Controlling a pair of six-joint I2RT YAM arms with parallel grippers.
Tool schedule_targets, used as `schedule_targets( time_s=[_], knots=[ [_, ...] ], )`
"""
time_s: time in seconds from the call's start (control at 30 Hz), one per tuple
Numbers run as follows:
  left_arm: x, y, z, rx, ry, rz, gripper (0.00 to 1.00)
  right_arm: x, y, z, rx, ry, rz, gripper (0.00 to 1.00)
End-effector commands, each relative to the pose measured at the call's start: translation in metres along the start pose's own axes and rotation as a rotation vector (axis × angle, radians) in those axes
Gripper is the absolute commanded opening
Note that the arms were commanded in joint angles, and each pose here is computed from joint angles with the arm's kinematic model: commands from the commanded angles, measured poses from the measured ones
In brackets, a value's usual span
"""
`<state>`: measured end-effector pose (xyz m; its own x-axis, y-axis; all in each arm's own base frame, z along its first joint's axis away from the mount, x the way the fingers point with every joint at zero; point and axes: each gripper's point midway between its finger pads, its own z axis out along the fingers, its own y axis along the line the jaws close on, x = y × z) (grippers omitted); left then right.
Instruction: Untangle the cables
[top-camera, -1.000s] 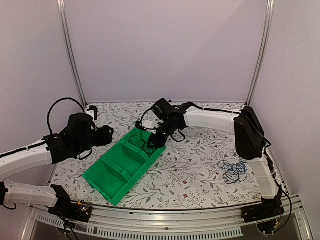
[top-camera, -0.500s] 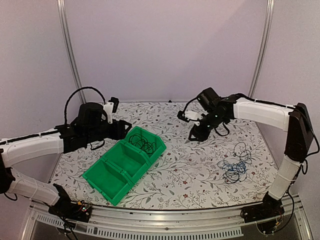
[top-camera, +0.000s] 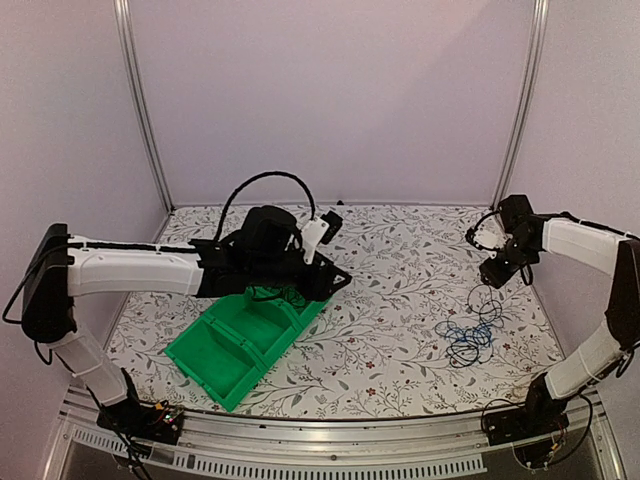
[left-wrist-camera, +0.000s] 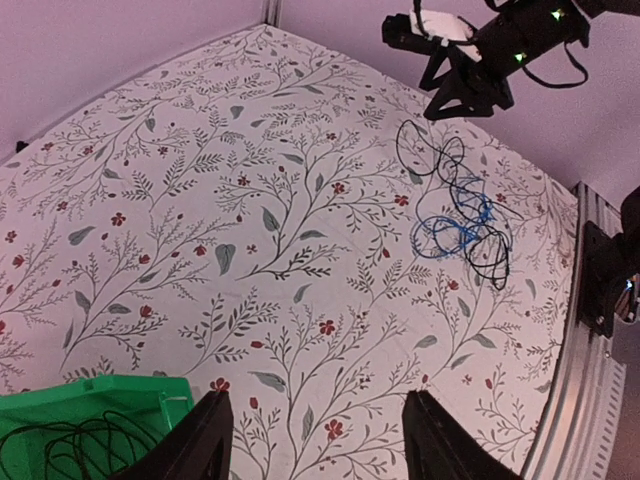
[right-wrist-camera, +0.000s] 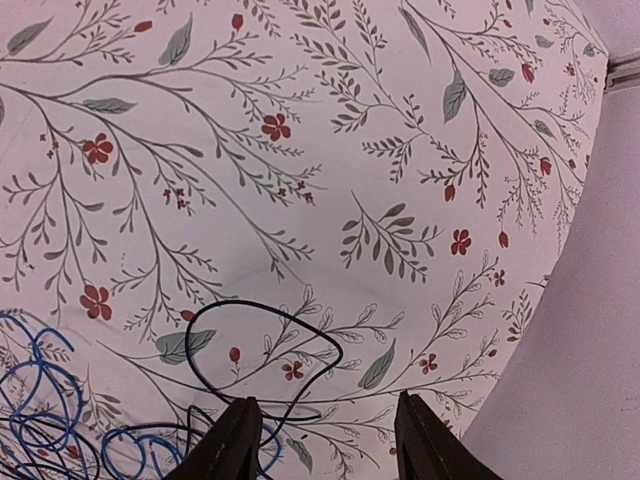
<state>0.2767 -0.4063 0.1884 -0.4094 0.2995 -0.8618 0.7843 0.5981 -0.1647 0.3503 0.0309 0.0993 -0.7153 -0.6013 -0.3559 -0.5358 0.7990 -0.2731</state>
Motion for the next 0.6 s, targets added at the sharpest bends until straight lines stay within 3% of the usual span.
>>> schedule_targets(
  time_s=[0.0, 0.37, 0.47, 0.57],
  knots=[
    [0.001, -0.029, 0.011, 0.100, 0.013, 0.017, 0.58, 0.014, -0.020, 0.016, 0.133, 0.063, -0.092, 0.50],
    [0.001, -0.035, 0.009, 0.100, -0.005, -0.013, 0.59, 0.019, -0.019, 0.063, 0.117, 0.105, -0.135, 0.51],
    [0.000, -0.035, 0.010, 0.102, -0.016, -0.016, 0.58, 0.017, -0.016, 0.071, 0.092, 0.095, -0.137, 0.41],
    [-0.001, -0.034, 0.015, 0.100, -0.025, -0.027, 0.59, 0.013, -0.010, 0.071, 0.052, 0.074, -0.132, 0.17]
  ],
)
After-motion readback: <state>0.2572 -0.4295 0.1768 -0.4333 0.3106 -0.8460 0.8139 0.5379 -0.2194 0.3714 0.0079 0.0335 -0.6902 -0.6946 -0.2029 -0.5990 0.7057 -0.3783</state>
